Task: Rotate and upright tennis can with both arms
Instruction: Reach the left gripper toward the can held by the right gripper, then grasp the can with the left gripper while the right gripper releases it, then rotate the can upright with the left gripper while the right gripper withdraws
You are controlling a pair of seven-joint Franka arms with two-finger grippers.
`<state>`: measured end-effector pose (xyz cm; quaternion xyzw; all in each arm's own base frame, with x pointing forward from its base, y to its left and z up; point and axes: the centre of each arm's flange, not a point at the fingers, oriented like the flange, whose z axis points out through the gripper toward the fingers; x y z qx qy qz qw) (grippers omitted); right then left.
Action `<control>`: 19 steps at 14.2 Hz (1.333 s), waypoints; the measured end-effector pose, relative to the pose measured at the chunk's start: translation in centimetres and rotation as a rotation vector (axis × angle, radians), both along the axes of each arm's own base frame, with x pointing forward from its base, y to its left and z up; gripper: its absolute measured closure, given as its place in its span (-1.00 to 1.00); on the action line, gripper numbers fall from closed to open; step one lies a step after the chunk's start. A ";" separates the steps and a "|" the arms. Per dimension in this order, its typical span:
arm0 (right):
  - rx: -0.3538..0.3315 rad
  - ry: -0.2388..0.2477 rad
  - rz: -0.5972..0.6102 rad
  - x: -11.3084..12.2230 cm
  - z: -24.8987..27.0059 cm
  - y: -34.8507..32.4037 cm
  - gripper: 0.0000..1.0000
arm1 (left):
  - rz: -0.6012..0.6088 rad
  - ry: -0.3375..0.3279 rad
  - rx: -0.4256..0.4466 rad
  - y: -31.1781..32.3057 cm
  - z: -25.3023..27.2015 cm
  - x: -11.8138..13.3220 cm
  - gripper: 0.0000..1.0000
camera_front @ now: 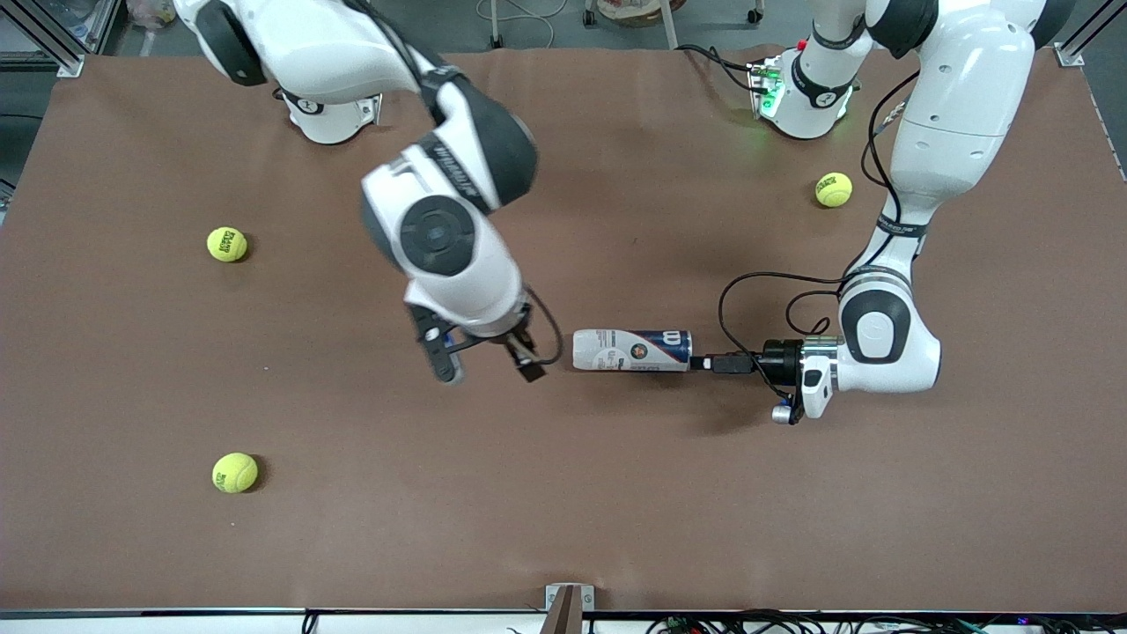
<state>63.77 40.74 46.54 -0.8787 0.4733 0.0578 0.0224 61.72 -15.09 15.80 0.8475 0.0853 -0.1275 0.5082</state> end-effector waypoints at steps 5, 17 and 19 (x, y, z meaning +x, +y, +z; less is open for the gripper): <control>-0.024 0.052 0.406 3.1 3.7 -13.3 -1.00 | 0.065 -0.008 -0.069 -1.1 -1.0 -0.7 -0.95; -0.061 0.035 0.907 1.4 2.2 -37.2 -1.00 | 0.072 -0.059 -0.059 -2.9 0.2 -0.3 0.89; -0.048 0.040 0.935 -0.3 2.7 -39.1 -1.00 | 0.055 -0.093 -0.026 -1.8 3.7 0.9 0.89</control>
